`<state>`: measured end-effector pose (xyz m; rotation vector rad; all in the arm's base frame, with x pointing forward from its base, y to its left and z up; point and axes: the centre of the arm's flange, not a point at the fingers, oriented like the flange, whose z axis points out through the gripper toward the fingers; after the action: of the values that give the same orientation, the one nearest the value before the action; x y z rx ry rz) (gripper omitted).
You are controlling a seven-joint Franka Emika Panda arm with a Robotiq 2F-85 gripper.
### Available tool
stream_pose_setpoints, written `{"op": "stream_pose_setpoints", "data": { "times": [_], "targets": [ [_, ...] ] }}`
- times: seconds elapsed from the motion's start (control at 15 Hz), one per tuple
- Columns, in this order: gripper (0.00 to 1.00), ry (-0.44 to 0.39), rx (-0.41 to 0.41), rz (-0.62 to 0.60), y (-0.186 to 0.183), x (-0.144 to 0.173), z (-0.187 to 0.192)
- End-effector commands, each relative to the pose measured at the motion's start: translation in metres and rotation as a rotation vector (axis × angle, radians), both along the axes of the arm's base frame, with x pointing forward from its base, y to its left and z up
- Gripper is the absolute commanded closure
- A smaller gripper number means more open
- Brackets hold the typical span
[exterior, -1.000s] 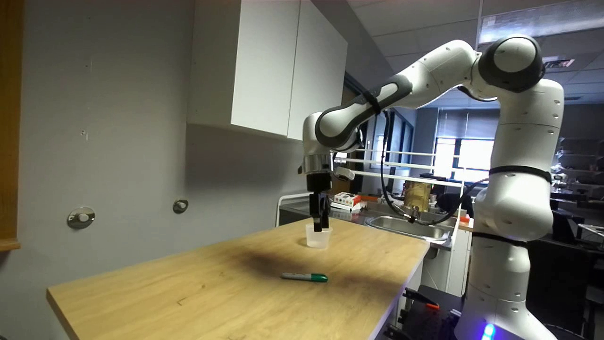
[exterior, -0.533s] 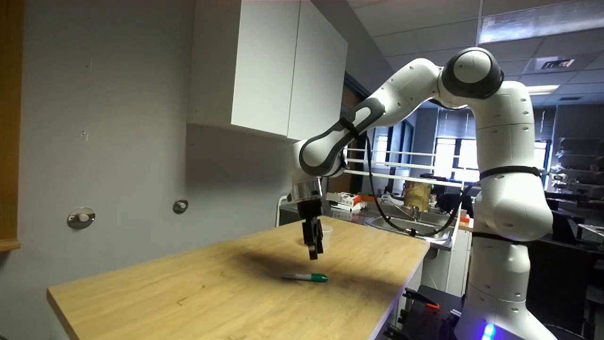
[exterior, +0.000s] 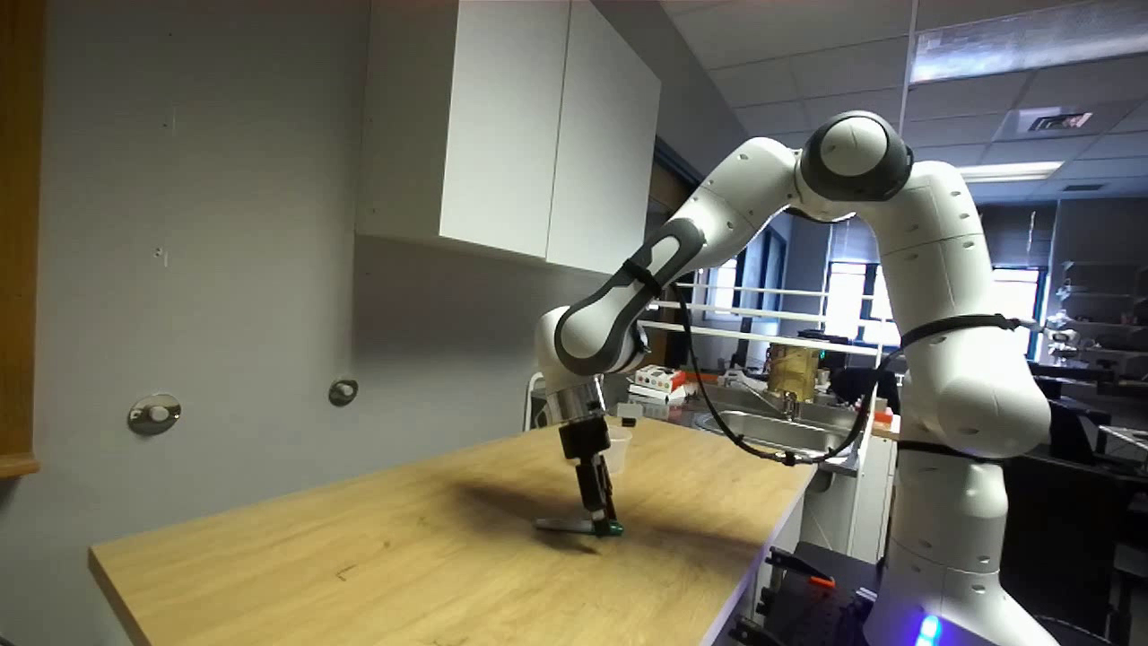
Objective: Put the marker in the bowl
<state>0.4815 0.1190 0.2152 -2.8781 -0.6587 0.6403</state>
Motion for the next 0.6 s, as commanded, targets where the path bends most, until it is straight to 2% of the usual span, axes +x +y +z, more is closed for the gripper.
{"op": "stream_pose_setpoints", "data": {
  "times": [0.0, 0.53],
  "targets": [
    [0.25, -0.001, -0.013, 0.039, 0.006, 0.008, -0.007],
    [0.86, -0.04, -0.057, 0.081, 0.003, 0.004, 0.034]
  ]
}}
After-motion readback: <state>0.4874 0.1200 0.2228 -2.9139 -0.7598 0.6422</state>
